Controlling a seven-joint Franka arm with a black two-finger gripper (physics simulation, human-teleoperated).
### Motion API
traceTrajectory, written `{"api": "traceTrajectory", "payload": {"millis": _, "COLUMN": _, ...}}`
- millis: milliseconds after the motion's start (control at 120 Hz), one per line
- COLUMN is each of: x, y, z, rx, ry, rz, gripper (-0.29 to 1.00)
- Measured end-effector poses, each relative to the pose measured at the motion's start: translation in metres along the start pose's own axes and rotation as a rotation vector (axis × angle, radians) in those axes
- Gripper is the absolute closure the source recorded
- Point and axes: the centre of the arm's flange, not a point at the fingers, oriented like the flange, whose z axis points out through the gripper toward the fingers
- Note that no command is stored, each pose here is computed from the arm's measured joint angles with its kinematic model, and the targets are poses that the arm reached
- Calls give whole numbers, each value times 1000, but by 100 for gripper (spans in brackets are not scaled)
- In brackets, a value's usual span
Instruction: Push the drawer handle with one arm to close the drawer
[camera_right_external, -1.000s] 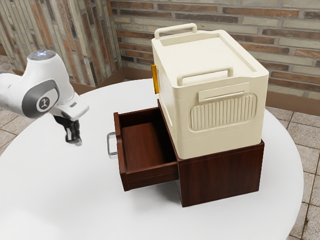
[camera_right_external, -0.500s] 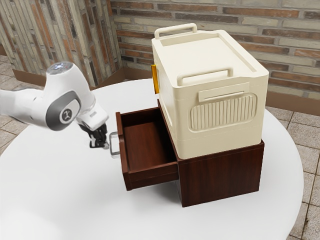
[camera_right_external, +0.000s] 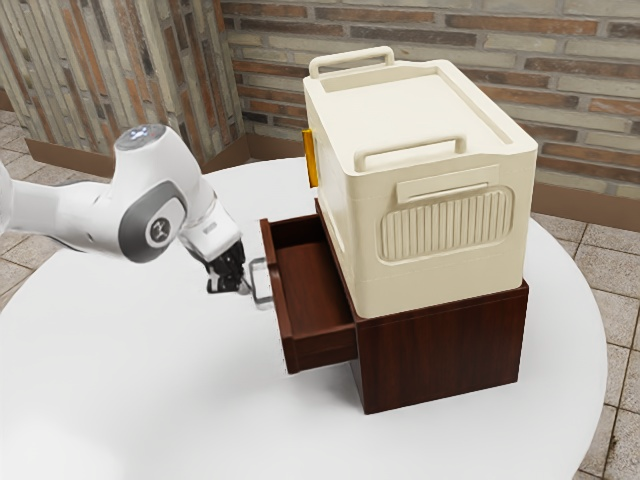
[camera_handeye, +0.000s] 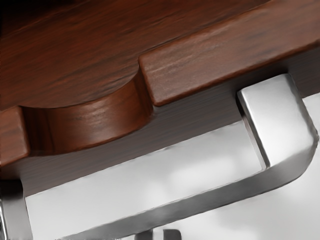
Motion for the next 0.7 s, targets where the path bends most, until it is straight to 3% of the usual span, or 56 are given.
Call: {"api": "traceTrajectory", "payload": {"millis": 700, "x": 62, "y": -9, "z": 17, "rx": -1, "ry": 73, "rz": 82, "gripper": 79}}
